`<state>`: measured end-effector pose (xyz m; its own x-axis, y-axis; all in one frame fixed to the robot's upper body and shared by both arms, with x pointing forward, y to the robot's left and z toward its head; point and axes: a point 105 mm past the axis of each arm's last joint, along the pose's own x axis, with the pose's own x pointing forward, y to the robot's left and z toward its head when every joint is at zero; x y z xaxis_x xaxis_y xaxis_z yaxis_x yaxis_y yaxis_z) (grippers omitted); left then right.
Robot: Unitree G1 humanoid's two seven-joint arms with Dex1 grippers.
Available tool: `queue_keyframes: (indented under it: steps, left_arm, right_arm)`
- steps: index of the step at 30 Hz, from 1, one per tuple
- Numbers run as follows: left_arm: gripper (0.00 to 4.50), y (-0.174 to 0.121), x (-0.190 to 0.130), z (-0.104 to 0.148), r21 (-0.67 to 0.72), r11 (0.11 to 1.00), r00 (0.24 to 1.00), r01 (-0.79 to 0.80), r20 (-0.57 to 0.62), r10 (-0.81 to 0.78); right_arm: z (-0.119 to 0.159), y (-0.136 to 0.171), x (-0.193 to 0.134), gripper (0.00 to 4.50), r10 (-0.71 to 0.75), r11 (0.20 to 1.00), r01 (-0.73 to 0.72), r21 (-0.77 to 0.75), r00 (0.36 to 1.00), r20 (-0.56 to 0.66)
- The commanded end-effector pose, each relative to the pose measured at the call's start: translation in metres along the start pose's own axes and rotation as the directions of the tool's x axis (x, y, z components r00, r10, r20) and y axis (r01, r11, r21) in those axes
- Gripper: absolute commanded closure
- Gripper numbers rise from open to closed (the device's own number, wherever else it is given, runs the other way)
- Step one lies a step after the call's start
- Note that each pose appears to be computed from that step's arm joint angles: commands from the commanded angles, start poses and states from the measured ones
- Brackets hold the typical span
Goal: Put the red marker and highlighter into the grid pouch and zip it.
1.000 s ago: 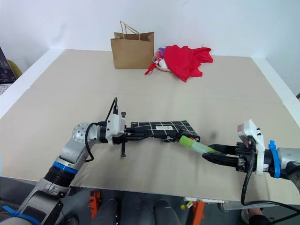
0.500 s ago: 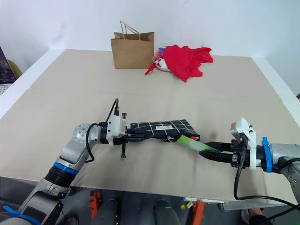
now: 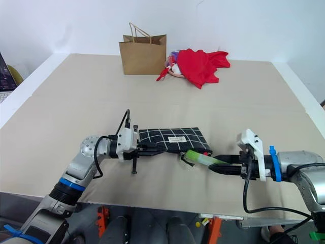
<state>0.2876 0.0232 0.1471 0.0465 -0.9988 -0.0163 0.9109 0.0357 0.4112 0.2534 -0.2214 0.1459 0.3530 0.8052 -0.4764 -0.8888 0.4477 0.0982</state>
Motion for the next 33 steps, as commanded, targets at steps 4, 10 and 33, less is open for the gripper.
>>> queue_keyframes:
  steps: [4,10,33]
  left_arm:
    - [4.5,-0.001,0.006,0.013,0.047,0.999,0.999,0.017,0.044,-0.019]
    - [4.5,-0.002,0.004,0.013,0.048,0.999,0.999,0.015,0.04,-0.017]
    - [4.5,-0.002,-0.001,0.022,-0.053,0.997,0.995,0.052,0.087,-0.047]
  right_arm:
    - [0.034,-0.002,0.011,3.4,0.035,0.997,-0.028,-0.073,0.995,0.093]
    - [0.023,-0.005,0.009,3.4,0.017,0.999,-0.014,-0.049,0.998,0.067]
    - [0.007,-0.011,-0.01,3.4,-0.046,0.998,0.048,-0.035,0.997,0.067]
